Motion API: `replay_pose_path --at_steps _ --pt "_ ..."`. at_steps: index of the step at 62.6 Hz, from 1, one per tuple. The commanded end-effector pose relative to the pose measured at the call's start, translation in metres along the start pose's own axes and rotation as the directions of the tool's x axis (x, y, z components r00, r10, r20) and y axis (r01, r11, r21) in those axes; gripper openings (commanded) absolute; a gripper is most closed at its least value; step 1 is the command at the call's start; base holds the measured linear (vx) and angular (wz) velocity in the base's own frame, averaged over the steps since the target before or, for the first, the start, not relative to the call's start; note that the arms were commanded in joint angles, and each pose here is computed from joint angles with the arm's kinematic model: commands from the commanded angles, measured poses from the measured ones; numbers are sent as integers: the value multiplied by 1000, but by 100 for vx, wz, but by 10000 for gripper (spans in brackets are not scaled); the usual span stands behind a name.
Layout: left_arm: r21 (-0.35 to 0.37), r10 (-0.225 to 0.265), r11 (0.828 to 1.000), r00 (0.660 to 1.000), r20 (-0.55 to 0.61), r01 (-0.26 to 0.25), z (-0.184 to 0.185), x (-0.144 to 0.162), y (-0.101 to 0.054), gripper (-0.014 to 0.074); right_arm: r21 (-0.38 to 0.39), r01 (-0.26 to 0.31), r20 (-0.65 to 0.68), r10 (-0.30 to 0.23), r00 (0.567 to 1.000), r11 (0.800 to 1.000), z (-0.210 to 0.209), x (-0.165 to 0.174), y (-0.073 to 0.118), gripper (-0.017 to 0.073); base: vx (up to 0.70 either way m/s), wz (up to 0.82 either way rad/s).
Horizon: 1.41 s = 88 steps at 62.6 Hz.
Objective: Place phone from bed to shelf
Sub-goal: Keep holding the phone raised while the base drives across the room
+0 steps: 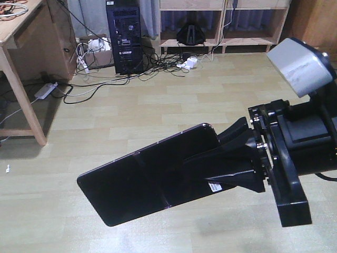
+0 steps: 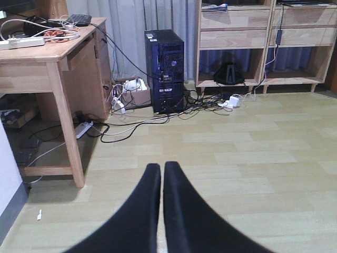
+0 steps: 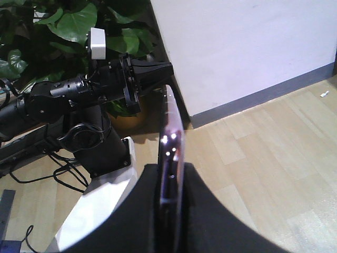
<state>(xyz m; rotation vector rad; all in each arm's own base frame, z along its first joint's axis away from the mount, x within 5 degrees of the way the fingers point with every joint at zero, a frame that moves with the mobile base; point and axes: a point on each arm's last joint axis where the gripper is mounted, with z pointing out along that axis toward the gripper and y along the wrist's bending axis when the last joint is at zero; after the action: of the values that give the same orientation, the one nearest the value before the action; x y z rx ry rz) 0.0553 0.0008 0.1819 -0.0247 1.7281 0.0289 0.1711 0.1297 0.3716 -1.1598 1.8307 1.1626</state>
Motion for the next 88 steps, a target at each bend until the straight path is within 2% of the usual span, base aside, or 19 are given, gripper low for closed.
replay_pose_path --at_steps 1,88 --pt "-9 -10 1000 997 77 10 -1 -6 1 1 -86 18 74 -12 997 996 -6 -13 16 -1 16 -5" --pt "-9 -10 1000 997 77 10 -1 -6 1 1 -86 18 74 -12 997 996 -6 -13 16 -1 14 -3"
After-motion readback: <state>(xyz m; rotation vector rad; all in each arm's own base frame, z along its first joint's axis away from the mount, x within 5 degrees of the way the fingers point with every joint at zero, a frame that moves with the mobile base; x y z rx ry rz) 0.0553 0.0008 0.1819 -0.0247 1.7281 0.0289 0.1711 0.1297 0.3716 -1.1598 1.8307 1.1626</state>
